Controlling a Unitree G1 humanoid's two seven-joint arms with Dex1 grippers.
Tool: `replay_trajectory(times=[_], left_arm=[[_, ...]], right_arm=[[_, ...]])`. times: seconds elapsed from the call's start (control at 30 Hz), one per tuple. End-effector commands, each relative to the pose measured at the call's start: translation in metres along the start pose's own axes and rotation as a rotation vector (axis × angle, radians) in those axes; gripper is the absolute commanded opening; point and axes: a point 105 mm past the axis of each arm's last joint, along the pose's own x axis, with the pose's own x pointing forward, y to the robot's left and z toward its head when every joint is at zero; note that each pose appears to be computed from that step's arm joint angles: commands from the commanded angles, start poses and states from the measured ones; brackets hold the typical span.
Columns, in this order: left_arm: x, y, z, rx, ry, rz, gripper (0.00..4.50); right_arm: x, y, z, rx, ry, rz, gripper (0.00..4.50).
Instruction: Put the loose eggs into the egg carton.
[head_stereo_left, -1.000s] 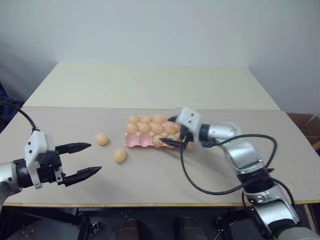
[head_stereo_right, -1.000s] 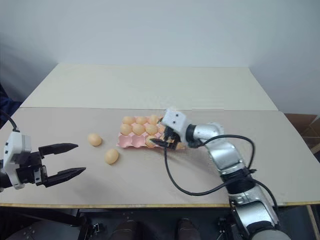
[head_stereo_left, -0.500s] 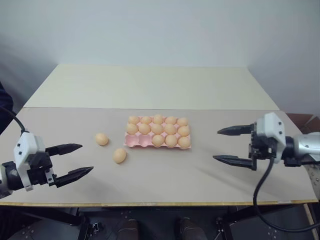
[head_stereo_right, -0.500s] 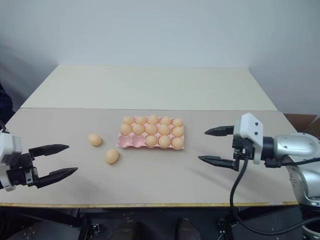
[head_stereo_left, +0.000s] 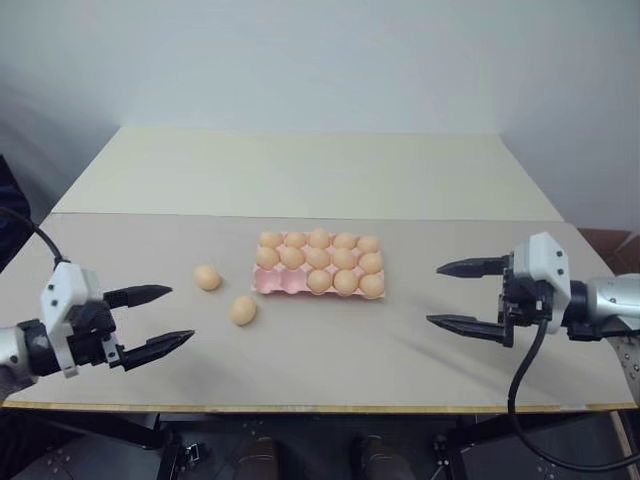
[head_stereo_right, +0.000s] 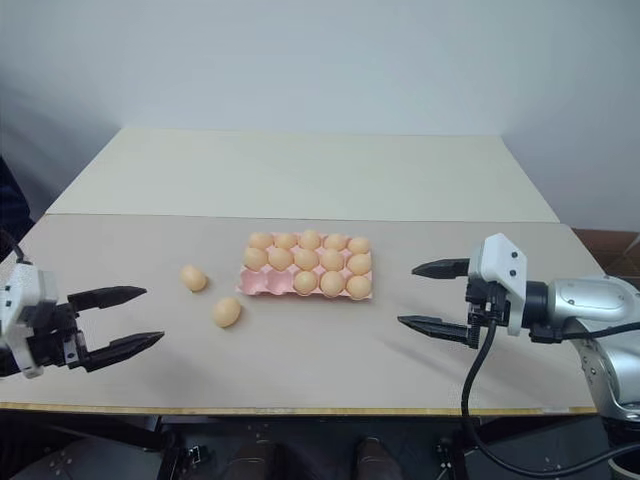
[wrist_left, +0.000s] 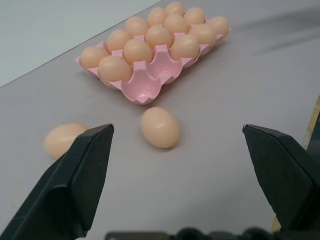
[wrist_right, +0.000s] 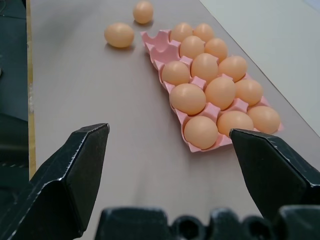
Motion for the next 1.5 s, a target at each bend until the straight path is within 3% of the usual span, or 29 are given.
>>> replay_trajectory(times=[0.03,0.33,0.47,0.67,0.8,0.93,1.0,1.13,1.23,1.4,1.5], left_arm=[[0.017,0.005,-0.003,0.036,-0.005,0.012,4.50],[0.067,0.032,-0.023,0.063,0.007,0.072,4.50],[0.087,0.025,-0.035,0.026,-0.013,0.043,4.50],[0.102,0.024,-0.051,0.005,0.064,0.072,4.50],[0.107,0.026,-0.055,-0.008,0.085,0.099,3.65],[0.099,0.025,-0.046,-0.002,0.050,0.097,2.33],[0.089,0.024,-0.039,0.005,0.031,0.087,1.95],[0.065,0.021,-0.015,0.021,-0.056,0.061,1.95],[0.074,0.018,0.003,0.043,-0.123,0.038,1.95],[0.123,0.014,0.022,0.085,-0.189,-0.007,1.95],[0.156,0.014,0.022,0.110,-0.158,-0.019,1.95]], right_arm=[[0.002,0.001,0.013,-0.064,-0.032,0.003,4.48],[0.005,0.002,0.019,-0.090,-0.047,0.002,4.48],[0.006,0.002,0.023,-0.105,-0.054,-0.020,4.48],[0.006,0.006,0.026,-0.110,-0.059,-0.024,4.48],[0.007,0.005,0.026,-0.112,-0.062,-0.035,4.50],[0.007,0.004,0.026,-0.114,-0.064,-0.044,4.50],[0.006,0.004,0.026,-0.115,-0.064,-0.049,4.50],[0.006,0.004,0.026,-0.114,-0.068,-0.060,4.50],[0.008,0.003,0.027,-0.117,-0.073,-0.068,4.50],[0.009,0.002,0.027,-0.124,-0.075,-0.078,4.50],[0.010,0.001,0.027,-0.124,-0.074,-0.090,4.50]])
